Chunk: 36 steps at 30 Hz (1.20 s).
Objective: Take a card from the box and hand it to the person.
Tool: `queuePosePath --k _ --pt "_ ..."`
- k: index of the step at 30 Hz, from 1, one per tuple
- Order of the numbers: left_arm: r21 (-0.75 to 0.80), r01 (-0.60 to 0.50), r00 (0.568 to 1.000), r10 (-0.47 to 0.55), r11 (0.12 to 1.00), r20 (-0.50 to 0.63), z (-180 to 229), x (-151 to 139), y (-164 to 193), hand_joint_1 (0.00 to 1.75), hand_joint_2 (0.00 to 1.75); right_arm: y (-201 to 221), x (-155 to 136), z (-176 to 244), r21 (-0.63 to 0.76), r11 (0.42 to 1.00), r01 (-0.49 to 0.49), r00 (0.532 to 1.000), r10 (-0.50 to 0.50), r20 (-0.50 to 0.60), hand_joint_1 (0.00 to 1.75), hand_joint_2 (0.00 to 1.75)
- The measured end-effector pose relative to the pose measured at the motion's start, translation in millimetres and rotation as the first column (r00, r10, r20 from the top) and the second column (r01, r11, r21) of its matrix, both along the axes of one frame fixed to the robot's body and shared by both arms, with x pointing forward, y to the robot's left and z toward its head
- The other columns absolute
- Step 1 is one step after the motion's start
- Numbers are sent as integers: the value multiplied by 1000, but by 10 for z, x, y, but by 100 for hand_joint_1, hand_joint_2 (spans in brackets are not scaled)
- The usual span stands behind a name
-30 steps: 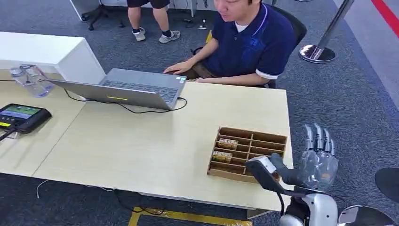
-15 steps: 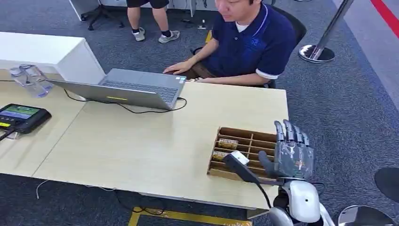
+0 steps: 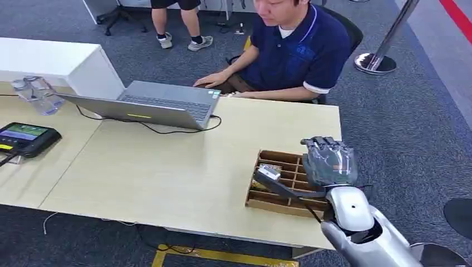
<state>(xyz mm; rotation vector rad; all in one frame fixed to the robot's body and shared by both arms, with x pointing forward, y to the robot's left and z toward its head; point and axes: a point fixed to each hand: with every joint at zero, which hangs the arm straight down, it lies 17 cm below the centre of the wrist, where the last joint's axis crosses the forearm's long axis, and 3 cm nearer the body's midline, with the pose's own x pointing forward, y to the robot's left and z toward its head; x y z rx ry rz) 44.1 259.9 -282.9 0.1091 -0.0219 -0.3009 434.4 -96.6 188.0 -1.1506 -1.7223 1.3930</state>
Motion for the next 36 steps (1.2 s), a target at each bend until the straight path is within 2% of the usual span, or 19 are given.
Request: queuePosePath --k 1,4,7,8,9,11,13,15,17,23,36 --pt "0 0 1000 0 1000 -1 0 -5 0 0 0 29 12 4 -11 1000 -9 1000 9 1 154 175" --pt "0 0 1000 0 1000 -1 0 -4 0 0 0 99 45 -16 -46 999 -29 1000 29 -3 145 175" --pt "0 -1 1000 1 1000 -1 0 -4 0 0 0 151 51 -44 -64 997 -44 999 43 -10 126 175" --pt "0 -1 1000 1 1000 -1 0 -5 0 0 0 166 47 -55 -65 997 -48 999 47 -15 126 175" --pt "0 -1 1000 1 1000 -2 0 -5 1 0 0 181 40 -76 -68 996 -52 998 51 -21 106 175" --pt "0 -1 1000 1 1000 -2 0 -4 1 0 0 202 29 -110 -74 996 -60 998 57 -32 99 175" --pt "1 -3 1000 3 1000 -4 0 -10 2 0 0 228 20 -137 -85 994 -72 997 69 -39 77 175" --pt "1 -5 1000 5 1000 -5 0 -12 3 0 0 241 25 -173 -89 993 -79 996 74 -58 68 175" --pt "2 -6 1000 6 1000 -8 -1 -17 4 0 0 270 0 -250 -85 992 -94 992 86 -94 77 175" --pt "3 -4 1000 4 1000 -11 0 -21 6 0 0 297 -66 -470 -84 989 -119 979 102 -177 77 175" --pt "3 -3 1000 3 1000 -11 -1 -22 6 0 0 300 -112 -616 -110 985 -132 974 108 -200 80 175"
